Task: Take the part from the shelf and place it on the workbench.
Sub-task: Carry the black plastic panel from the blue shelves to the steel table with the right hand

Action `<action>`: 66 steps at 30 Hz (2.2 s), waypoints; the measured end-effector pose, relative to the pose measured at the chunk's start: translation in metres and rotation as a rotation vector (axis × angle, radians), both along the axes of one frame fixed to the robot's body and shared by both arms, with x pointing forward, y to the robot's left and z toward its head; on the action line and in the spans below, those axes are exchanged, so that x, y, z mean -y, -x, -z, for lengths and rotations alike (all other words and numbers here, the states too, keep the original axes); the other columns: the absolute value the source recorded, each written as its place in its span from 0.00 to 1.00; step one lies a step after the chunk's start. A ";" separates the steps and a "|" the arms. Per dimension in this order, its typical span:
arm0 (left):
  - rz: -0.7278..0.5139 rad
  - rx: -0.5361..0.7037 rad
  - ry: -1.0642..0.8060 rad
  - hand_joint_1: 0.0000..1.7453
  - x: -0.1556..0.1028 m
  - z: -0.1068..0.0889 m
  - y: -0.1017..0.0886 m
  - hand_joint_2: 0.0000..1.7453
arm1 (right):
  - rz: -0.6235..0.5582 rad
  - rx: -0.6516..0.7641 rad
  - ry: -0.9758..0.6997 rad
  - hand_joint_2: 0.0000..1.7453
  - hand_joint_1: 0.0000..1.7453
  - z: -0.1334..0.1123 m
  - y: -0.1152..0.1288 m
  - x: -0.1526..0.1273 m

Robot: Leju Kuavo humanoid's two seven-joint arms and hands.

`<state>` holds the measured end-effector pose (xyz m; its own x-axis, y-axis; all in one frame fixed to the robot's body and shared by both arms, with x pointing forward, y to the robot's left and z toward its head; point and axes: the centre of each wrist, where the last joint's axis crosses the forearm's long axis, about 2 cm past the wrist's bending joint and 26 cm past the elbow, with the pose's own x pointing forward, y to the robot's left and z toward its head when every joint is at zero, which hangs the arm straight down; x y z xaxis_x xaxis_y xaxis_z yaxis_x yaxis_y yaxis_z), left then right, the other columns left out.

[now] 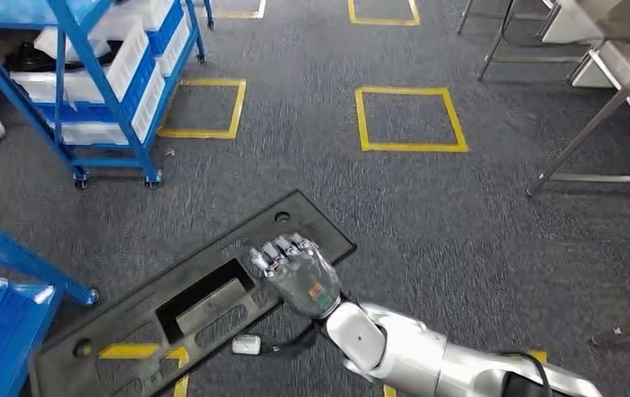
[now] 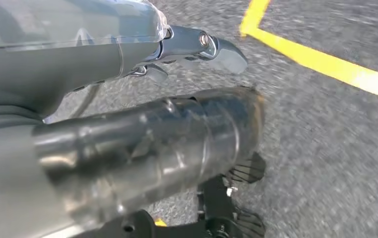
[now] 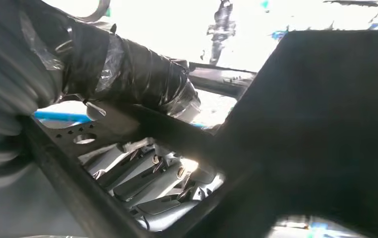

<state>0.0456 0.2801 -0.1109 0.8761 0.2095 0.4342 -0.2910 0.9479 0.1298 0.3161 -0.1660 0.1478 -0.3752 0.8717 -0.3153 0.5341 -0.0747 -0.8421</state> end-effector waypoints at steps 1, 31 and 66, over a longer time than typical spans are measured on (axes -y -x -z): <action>0.000 -0.001 0.000 0.00 0.000 0.000 0.001 0.00 | 0.001 0.001 0.002 1.00 1.00 0.000 0.000 0.001; -0.102 0.105 0.116 0.00 0.003 0.001 0.005 0.00 | 0.273 -0.054 0.331 1.00 1.00 -0.091 -0.073 0.170; -0.152 0.071 0.136 0.00 0.006 0.001 0.004 0.00 | 0.389 0.030 0.334 1.00 1.00 -0.129 -0.051 0.232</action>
